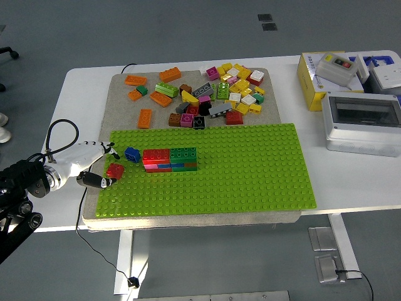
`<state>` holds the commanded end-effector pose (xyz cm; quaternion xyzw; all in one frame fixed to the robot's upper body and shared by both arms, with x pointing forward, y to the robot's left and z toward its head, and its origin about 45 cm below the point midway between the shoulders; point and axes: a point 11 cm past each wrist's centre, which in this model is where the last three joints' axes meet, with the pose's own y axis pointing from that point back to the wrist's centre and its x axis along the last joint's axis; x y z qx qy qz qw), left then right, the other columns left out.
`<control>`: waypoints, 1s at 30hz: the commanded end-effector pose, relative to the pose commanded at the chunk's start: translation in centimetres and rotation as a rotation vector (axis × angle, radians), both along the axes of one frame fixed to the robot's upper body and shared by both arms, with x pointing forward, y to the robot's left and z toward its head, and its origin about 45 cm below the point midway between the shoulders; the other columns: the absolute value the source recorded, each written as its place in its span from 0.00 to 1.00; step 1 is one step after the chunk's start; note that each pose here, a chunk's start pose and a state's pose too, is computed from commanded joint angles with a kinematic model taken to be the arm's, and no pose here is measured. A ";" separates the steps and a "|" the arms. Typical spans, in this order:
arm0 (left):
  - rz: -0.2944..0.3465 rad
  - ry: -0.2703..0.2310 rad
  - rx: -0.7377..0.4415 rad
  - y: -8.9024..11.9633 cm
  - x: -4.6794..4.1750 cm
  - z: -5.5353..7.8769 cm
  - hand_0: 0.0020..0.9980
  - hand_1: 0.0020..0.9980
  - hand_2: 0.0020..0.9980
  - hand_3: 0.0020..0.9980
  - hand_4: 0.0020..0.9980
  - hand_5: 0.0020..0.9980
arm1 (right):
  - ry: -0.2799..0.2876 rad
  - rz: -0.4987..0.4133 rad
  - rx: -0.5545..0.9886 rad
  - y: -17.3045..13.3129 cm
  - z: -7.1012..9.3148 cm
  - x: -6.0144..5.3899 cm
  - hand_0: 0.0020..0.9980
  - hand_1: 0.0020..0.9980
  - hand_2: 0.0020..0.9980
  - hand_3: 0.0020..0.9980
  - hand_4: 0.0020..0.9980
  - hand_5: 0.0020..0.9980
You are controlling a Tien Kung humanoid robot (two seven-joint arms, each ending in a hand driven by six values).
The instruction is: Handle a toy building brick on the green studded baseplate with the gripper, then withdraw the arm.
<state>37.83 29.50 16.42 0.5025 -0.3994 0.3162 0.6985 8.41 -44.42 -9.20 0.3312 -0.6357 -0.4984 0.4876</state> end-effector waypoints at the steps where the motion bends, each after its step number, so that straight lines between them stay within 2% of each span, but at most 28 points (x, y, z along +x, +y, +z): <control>1: 0.001 0.000 0.000 0.0 0.03 0.0 1.00 1.00 1.00 0.76 0.75 0.30 | 0.000 0.000 0.000 0.0 0.0 0.0 0.70 0.64 0.47 0.76 0.58 1.00; 11: 0.015 0.010 -0.005 0.5 0.17 -0.5 1.00 1.00 1.00 0.74 0.74 0.29 | 0.000 0.002 0.001 0.1 0.0 0.0 0.70 0.64 0.47 0.76 0.58 1.00; 12: 0.016 0.011 -0.005 0.6 0.17 -0.5 1.00 0.99 0.99 0.71 0.74 0.28 | 0.001 0.003 0.001 0.1 0.0 0.1 0.70 0.64 0.47 0.76 0.58 1.00; 23: 0.012 0.013 -0.028 0.3 0.21 -0.5 1.00 0.99 0.99 0.69 0.73 0.28 | 0.003 0.005 0.002 0.1 0.0 0.1 0.70 0.64 0.47 0.76 0.58 1.00; 24: 0.011 0.013 -0.032 0.3 0.23 -0.5 1.00 0.99 0.99 0.65 0.71 0.27 | 0.003 0.006 0.002 0.1 0.0 0.1 0.70 0.64 0.47 0.76 0.58 1.00; 30: 0.010 0.015 -0.039 0.1 0.29 -0.5 1.00 0.98 0.98 0.63 0.70 0.25 | 0.003 0.006 0.002 0.1 0.0 0.1 0.70 0.64 0.47 0.76 0.58 1.00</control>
